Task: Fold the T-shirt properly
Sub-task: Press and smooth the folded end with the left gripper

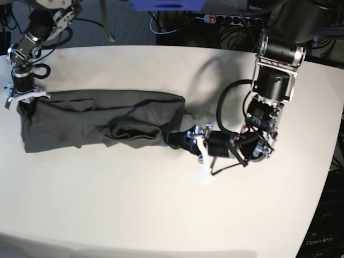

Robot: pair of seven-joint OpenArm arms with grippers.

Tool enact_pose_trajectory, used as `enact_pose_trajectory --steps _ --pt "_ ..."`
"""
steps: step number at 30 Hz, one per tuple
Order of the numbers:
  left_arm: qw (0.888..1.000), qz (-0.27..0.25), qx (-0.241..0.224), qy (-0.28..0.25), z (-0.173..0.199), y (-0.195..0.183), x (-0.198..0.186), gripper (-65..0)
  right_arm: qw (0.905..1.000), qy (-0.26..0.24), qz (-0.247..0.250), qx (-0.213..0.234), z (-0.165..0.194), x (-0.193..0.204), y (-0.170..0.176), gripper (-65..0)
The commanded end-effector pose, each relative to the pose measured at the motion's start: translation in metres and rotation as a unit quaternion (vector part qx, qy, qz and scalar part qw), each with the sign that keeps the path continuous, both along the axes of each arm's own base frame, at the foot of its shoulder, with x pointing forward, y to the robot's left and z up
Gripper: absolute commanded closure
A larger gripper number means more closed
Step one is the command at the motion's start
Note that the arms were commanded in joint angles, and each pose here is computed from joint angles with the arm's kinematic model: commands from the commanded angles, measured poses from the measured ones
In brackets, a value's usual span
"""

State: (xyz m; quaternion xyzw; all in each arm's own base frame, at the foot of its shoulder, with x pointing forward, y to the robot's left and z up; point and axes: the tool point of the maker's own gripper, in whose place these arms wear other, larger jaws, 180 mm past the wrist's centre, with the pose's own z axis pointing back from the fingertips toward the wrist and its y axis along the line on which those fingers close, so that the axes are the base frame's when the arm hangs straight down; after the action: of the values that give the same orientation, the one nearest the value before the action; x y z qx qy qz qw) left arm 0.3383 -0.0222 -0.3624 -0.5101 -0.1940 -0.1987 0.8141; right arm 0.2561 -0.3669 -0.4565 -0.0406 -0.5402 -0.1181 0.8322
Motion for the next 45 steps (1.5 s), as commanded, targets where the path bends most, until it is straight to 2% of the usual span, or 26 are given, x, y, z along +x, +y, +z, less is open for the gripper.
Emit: enact_pose_trajectory --steps 1,5,12,18,24,28,31,36,45 --pt "0.999 0.008 -0.02 -0.03 0.025 -0.003 0.018 -2.0 0.9869 0.154 0.044 0.013 -0.056 -0.037 0.026 -0.3" --pt "0.999 0.028 -0.013 -0.014 0.025 0.003 0.025 -2.0 0.99 0.134 0.043 0.009 -0.051 -0.034 0.025 -0.3" --pt "0.999 0.023 -0.016 -0.043 0.042 -0.003 0.031 -2.0 0.9906 0.13 0.043 0.009 -0.051 -0.033 0.025 -0.3" --pt "0.998 0.047 0.027 -0.025 0.037 0.0 0.039 -2.0 0.9907 0.129 0.042 0.009 -0.05 -0.033 0.025 -0.1" --pt "0.996 0.047 0.057 -0.05 0.048 -0.01 0.042 -2.0 0.991 0.127 0.042 0.009 -0.049 -0.031 0.025 -0.1" --pt "0.994 0.042 0.076 -0.064 0.047 -0.015 0.042 -2.0 0.991 0.127 0.042 0.009 -0.049 -0.031 0.025 -0.1" --pt "0.99 0.039 0.112 -0.071 0.036 -0.011 0.043 -2.0 0.9911 0.126 0.042 0.008 -0.048 -0.03 0.025 -0.1" --pt "0.984 0.003 0.162 -0.079 0.018 -0.016 0.031 -2.0 0.9912 0.125 0.042 0.008 -0.048 -0.03 0.024 -0.1" --pt "0.982 -0.02 0.169 -0.08 0.012 -0.029 0.023 -2.0 0.9913 0.125 0.042 0.008 -0.048 -0.03 0.024 -0.1"
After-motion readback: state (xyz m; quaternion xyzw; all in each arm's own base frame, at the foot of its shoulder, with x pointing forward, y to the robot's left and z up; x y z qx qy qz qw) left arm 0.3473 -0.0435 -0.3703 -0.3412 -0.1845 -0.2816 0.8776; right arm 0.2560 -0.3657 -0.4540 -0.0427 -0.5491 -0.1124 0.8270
